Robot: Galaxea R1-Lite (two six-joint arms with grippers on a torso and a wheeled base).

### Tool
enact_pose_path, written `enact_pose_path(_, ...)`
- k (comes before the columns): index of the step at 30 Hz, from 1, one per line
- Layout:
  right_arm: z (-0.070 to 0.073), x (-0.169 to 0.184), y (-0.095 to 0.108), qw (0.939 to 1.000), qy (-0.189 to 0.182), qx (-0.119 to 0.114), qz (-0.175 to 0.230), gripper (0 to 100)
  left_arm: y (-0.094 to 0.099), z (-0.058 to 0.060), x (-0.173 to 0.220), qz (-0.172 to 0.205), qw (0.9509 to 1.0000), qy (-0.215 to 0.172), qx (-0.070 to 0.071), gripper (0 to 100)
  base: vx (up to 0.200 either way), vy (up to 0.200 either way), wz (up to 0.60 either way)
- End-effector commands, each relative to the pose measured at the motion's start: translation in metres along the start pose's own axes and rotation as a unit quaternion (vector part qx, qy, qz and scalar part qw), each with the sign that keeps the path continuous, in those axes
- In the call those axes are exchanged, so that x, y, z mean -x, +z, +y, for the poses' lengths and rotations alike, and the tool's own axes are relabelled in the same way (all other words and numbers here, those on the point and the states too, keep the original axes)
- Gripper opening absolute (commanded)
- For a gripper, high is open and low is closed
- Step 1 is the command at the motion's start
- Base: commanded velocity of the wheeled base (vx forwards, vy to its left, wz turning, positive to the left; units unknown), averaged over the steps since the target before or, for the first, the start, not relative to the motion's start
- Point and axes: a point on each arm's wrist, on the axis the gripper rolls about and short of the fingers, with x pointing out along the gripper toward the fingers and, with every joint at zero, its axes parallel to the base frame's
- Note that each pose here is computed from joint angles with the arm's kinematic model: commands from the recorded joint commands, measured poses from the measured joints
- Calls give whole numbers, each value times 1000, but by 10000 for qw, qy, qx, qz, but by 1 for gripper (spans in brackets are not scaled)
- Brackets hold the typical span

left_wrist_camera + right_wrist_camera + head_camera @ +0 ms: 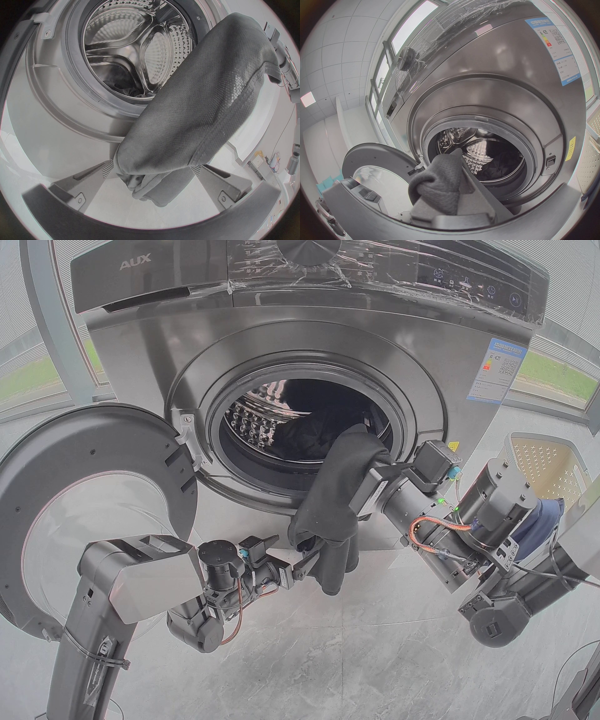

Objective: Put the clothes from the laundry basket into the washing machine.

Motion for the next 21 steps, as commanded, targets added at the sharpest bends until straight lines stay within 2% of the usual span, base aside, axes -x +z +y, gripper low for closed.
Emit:
enact_pose_path(1, 0, 0, -2, 10000, -3, 2, 24, 0, -5, 1, -7, -69, 10000, -15, -14, 100, 0, 0, 0)
enact_pose_path(3, 0, 0, -2, 10000, -4, 4, 32, 0, -5, 2, -12, -143, 9999, -25, -22, 100, 0, 0, 0)
enact_pose_path(4, 0, 0, -2, 10000, -4, 4, 32, 0, -5, 3, -14, -181, 9998, -22, -30, 0, 0, 0, 0)
enact_pose_path(13, -4, 1, -2, 10000, -55, 15, 28, 0, 3, 5, -21, -410, 9991, -6, -61, 0, 0, 0, 0)
enact_pose_path(15, -6, 1, -2, 10000, -77, 24, 31, 0, 10, 4, -20, -471, 9989, -6, -89, 0, 0, 0, 0)
enact_pose_path(17, -9, 0, -2, 9999, -119, 25, 21, 0, 28, 2, -10, -501, 9987, -3, -89, 0, 0, 0, 0)
enact_pose_path(18, -9, 0, -2, 9999, -119, 25, 21, 0, 28, 2, -10, -501, 9987, -3, -89, 0, 0, 0, 0)
enact_pose_path(21, -18, -1, -1, 9997, -253, 51, 28, 0, 51, -4, 8, -515, 9986, -12, -102, 0, 0, 0, 0)
